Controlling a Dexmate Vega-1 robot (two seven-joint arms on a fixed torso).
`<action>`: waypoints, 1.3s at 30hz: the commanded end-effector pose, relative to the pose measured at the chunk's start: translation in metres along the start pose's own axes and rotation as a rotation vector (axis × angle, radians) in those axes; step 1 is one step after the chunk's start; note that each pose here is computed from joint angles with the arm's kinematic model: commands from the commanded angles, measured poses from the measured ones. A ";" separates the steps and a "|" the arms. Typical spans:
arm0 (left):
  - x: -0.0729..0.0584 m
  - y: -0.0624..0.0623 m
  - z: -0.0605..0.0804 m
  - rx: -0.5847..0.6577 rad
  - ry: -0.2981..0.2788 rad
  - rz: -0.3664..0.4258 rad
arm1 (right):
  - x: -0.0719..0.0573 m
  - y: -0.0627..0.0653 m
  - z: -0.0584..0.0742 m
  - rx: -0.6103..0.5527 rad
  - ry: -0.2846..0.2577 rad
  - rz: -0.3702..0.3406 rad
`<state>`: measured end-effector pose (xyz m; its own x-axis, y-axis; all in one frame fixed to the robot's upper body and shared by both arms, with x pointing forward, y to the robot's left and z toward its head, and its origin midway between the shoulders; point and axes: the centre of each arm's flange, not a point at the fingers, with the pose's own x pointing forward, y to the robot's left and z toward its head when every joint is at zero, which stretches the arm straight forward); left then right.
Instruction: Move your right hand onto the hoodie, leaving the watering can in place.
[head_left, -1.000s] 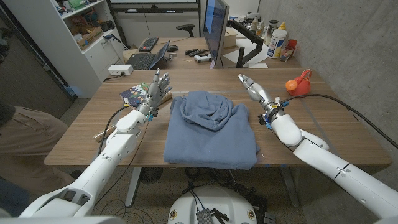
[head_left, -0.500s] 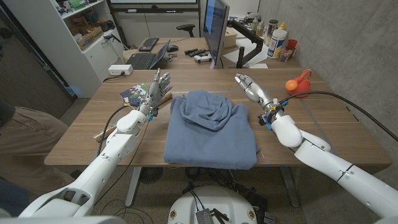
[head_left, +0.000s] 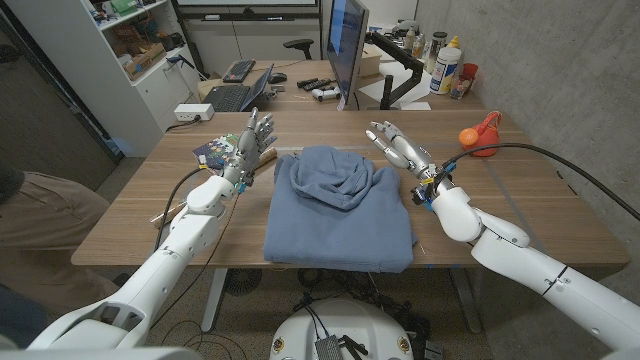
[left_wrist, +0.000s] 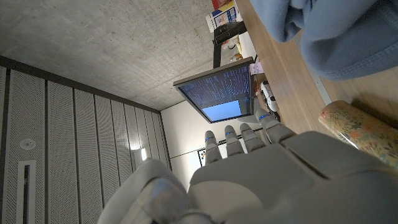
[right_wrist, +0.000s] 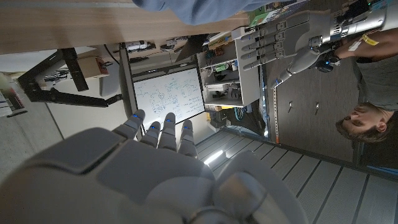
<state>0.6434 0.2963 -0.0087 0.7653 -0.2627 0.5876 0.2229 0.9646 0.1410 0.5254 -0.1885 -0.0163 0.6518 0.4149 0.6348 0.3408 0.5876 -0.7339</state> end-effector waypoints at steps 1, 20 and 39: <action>-0.001 0.002 0.003 0.005 -0.007 0.006 | 0.002 0.006 0.023 -0.106 -0.053 0.043; -0.002 0.003 0.003 0.006 -0.008 0.008 | 0.007 0.016 0.036 -0.198 -0.102 0.098; -0.001 0.002 0.002 0.007 -0.004 0.005 | 0.004 0.032 0.055 -0.343 -0.123 0.108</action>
<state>0.6405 0.3001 -0.0066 0.7623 -0.2539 0.5954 0.2105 0.9671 0.1430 0.5083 -0.1398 -0.0207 0.6138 0.5548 0.5616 0.4486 0.3403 -0.8264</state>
